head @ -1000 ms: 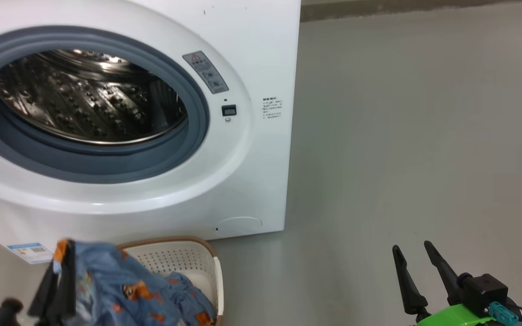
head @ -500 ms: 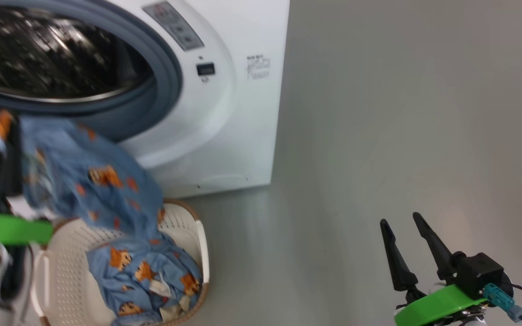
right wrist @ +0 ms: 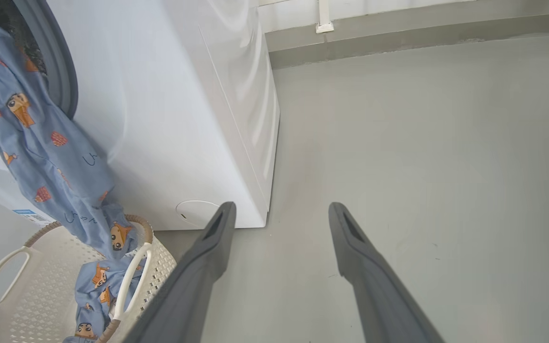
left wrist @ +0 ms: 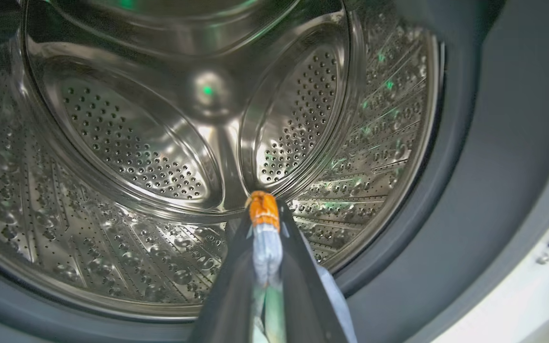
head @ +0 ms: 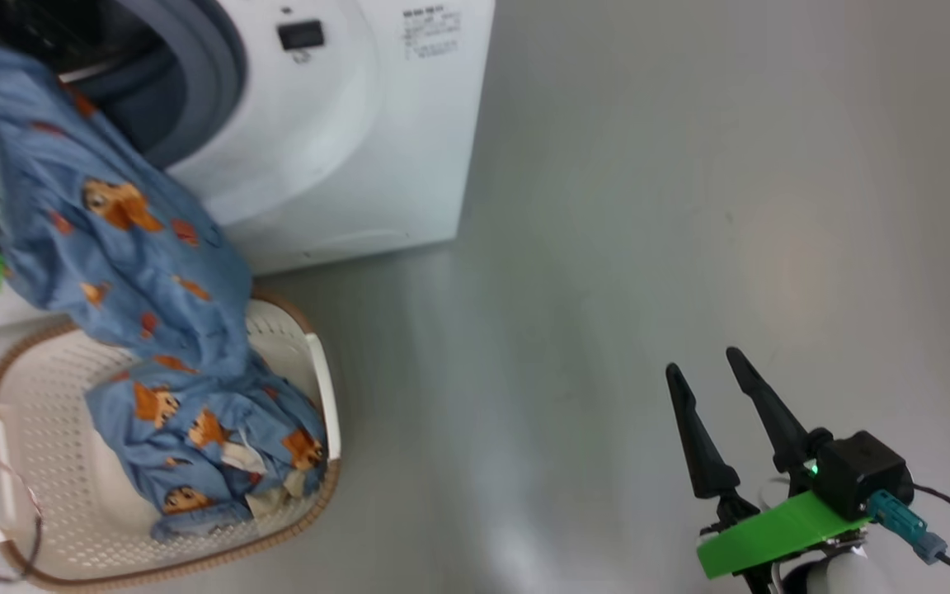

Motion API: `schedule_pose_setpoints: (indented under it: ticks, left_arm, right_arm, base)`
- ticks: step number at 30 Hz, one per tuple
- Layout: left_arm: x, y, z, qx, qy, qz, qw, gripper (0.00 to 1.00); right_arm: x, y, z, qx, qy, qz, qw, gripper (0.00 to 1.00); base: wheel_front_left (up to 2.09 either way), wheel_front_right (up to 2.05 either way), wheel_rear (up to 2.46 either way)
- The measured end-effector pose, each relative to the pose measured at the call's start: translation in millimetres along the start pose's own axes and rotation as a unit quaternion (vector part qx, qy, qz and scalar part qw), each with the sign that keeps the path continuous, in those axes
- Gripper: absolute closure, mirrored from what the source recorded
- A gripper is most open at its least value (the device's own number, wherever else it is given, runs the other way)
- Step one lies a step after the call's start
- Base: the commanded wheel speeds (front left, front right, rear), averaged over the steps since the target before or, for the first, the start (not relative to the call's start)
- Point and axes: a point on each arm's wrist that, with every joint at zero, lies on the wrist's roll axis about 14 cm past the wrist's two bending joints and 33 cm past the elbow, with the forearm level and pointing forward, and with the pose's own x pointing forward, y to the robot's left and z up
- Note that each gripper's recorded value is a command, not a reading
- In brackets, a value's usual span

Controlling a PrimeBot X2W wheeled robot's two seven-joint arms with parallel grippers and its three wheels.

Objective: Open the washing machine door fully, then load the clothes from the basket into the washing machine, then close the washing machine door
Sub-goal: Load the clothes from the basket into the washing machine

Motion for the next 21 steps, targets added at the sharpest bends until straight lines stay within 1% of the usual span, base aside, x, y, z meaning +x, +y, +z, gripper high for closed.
schedule_pose_setpoints:
  ticks: [4,8,16,19,21]
  left_arm:
    - [21.2,12.9,-20.4,-0.014,0.021,0.012,1.0,1.0]
    - [42.5,19.1,-33.7,-0.021,0.037,0.015,0.999,1.0]
    - [75.4,13.9,-47.9,-0.024,0.056,0.001,0.998,1.0]
    - [86.9,14.7,-55.3,-0.035,0.071,0.001,0.997,1.0]
    - [90.8,17.2,-62.8,-0.031,0.085,0.0,0.996,1.0]
  right_arm:
    - [4.5,0.3,-13.1,0.002,0.017,0.002,1.0,0.0]
    - [3.7,-2.0,-27.9,0.004,0.039,-0.002,0.999,0.0]
    - [-0.8,-6.6,-42.3,0.007,0.061,-0.011,0.998,0.0]
    - [-1.1,-6.2,-47.4,0.013,0.068,-0.011,0.998,0.0]
    - [-1.6,-7.9,-51.8,0.016,0.074,-0.015,0.997,0.0]
  base:
    - [0.0,0.0,0.0]
    - [0.0,0.0,0.0]
    - [0.0,0.0,0.0]
    - [0.0,0.0,0.0]
    - [0.0,0.0,0.0]
